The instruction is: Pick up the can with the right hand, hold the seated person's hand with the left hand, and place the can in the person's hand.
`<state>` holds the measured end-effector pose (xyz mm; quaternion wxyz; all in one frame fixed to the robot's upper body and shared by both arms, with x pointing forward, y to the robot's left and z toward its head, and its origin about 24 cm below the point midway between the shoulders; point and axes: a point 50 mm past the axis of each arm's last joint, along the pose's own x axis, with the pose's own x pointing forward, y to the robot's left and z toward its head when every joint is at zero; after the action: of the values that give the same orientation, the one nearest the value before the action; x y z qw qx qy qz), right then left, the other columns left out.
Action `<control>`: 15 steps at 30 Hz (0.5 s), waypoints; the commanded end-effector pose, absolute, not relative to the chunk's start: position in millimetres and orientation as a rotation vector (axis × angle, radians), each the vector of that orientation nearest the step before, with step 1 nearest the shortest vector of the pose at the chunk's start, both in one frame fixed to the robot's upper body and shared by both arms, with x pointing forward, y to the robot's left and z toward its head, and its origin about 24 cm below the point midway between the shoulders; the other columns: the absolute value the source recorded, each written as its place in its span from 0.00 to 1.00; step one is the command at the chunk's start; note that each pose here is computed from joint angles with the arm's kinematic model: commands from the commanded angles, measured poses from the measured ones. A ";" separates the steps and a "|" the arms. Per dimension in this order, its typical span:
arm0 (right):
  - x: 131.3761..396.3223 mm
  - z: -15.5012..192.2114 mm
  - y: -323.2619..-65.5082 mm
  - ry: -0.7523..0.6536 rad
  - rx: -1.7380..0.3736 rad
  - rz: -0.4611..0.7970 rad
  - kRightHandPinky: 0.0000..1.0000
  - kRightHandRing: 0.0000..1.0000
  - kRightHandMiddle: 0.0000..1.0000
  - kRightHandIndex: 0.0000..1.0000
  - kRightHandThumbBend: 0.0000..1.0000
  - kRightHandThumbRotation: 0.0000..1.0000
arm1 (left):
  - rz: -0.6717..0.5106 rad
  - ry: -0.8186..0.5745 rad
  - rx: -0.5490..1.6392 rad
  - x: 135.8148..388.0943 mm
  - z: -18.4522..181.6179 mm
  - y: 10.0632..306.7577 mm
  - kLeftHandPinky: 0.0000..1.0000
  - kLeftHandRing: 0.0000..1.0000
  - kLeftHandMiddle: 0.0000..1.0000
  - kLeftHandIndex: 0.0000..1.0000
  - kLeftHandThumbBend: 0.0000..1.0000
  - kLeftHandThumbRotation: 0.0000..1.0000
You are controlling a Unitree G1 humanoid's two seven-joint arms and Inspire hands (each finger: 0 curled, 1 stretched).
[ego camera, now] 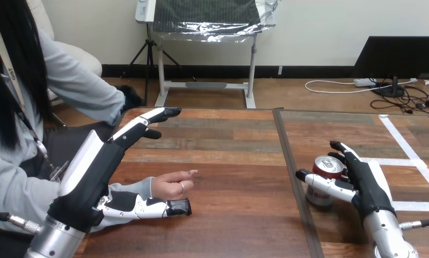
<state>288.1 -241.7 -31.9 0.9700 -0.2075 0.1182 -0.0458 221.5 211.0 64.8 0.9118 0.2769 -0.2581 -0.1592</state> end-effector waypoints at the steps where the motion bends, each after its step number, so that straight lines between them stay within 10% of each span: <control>1: 296.0 -23.0 -238.1 0.189 -0.404 -0.098 0.76 0.82 0.88 0.92 1.00 0.35 | -0.334 -0.593 0.576 227.1 76.5 211.1 0.75 0.87 0.88 0.84 1.00 0.31; 15: 291.5 -30.1 -237.0 0.222 -0.383 -0.115 0.68 0.76 0.86 0.90 1.00 0.32 | -0.344 -0.603 0.555 225.2 77.6 211.6 0.73 0.86 0.88 0.84 1.00 0.31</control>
<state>287.6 -242.5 -31.9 0.9706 -0.2039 0.1177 -0.0511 220.5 211.4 66.2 0.9123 0.2670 -0.2640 -0.1634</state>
